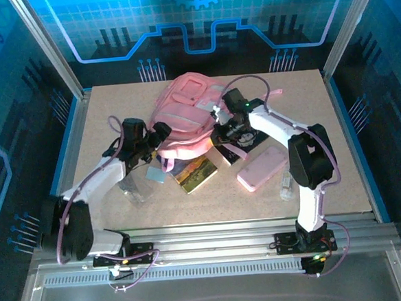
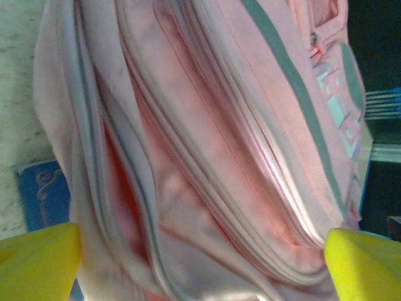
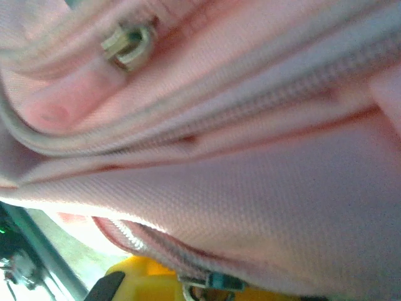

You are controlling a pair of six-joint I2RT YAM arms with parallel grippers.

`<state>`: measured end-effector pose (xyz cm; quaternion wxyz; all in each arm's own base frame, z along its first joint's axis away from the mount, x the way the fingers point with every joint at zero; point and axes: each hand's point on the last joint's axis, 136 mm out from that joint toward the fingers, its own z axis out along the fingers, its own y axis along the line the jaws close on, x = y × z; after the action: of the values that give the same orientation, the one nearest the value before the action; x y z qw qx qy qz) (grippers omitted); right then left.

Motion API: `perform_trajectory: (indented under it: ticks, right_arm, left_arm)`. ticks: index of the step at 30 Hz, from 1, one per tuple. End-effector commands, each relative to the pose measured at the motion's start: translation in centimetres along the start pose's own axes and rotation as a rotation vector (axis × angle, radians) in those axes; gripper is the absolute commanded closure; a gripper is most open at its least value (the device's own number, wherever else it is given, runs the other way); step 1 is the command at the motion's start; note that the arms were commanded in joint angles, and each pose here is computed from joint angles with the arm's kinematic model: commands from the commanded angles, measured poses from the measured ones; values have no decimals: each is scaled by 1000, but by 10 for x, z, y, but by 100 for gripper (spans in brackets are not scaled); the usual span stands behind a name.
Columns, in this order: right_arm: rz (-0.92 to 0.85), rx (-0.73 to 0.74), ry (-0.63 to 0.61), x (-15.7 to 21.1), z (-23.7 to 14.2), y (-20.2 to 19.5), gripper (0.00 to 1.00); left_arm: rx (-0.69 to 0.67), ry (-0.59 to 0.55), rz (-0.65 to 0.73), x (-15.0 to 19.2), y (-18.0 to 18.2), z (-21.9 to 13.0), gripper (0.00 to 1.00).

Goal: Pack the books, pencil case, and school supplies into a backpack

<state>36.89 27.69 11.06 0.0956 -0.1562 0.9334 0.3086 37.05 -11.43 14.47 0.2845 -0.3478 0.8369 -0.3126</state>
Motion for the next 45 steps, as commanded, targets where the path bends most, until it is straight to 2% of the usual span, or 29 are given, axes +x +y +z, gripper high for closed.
perform_trajectory:
  ticks: [1, 3, 7, 12, 15, 17, 19, 21, 22, 23, 24, 28, 30, 33, 35, 37, 38, 39, 40, 41, 42, 45]
  right_arm:
    - [23, -187, -120, -40, 10, 48, 100]
    - [11, -217, -103, -42, 18, 63, 100]
    - [-22, -256, -58, -31, 28, 86, 100]
    - [-50, -294, -20, -3, 29, 102, 100]
    - [-69, -309, 10, 15, 27, 103, 100]
    - [-90, -307, 42, 28, 26, 100, 100]
    - [-122, -285, 79, 41, 24, 94, 100]
    - [-170, -240, 118, 54, 23, 83, 100]
    - [-189, -207, 134, 58, 22, 74, 100]
    - [-205, -179, 144, 59, 20, 66, 100]
    - [-205, -113, 158, 58, 18, 48, 100]
    - [-156, 160, 164, 39, 2, -24, 100]
    - [-107, 350, 130, 22, -17, -66, 100]
    - [-46, 513, 77, 3, -41, -97, 100]
    - [-39, 508, 39, -7, -46, -92, 100]
    - [-61, 399, 12, -12, -38, -70, 100]
    - [-70, 324, 1, -12, -34, -56, 89]
    - [-75, 249, -3, -10, -30, -44, 69]
    - [-66, 208, -11, -8, -29, -38, 50]
    - [-49, 173, -18, -4, -29, -35, 37]
    - [-25, 149, -27, 0, -29, -34, 29]
    - [99, 97, -63, 9, -30, -40, 14]
  left_arm:
    - [33, -58, -144, 7, -3, -27, 1]
    - [28, -78, -194, 16, 3, -33, 1]
    - [59, -60, -281, 30, 2, -24, 1]
    - [40, -27, -312, 39, -2, 10, 1]
    - [28, -52, -313, 34, 0, 32, 1]
    - [36, -84, -285, 26, -4, 42, 7]
    - [22, -115, -261, 19, -4, 50, 21]
    - [15, -148, -221, 11, -5, 56, 53]
    - [24, -152, -206, 8, -7, 58, 73]
    - [40, -143, -187, 7, -11, 60, 99]
    - [34, -131, -189, 8, -10, 62, 100]
    - [35, -118, -179, 11, -11, 56, 100]
    - [31, -125, -178, 11, -9, 51, 100]
    - [28, -138, -172, 11, -8, 46, 100]
    - [34, -133, -177, 14, -10, 45, 100]
    - [49, -118, -175, 18, -15, 47, 100]
    - [63, -105, -172, 20, -19, 48, 88]
    - [83, -86, -161, 23, -26, 48, 53]
    - [92, -67, -143, 27, -31, 48, 24]
    - [78, -40, -121, 31, -33, 46, 3]
    - [65, -23, -82, 34, -37, 42, 1]
    - [18, -27, 25, 34, -35, 25, 1]
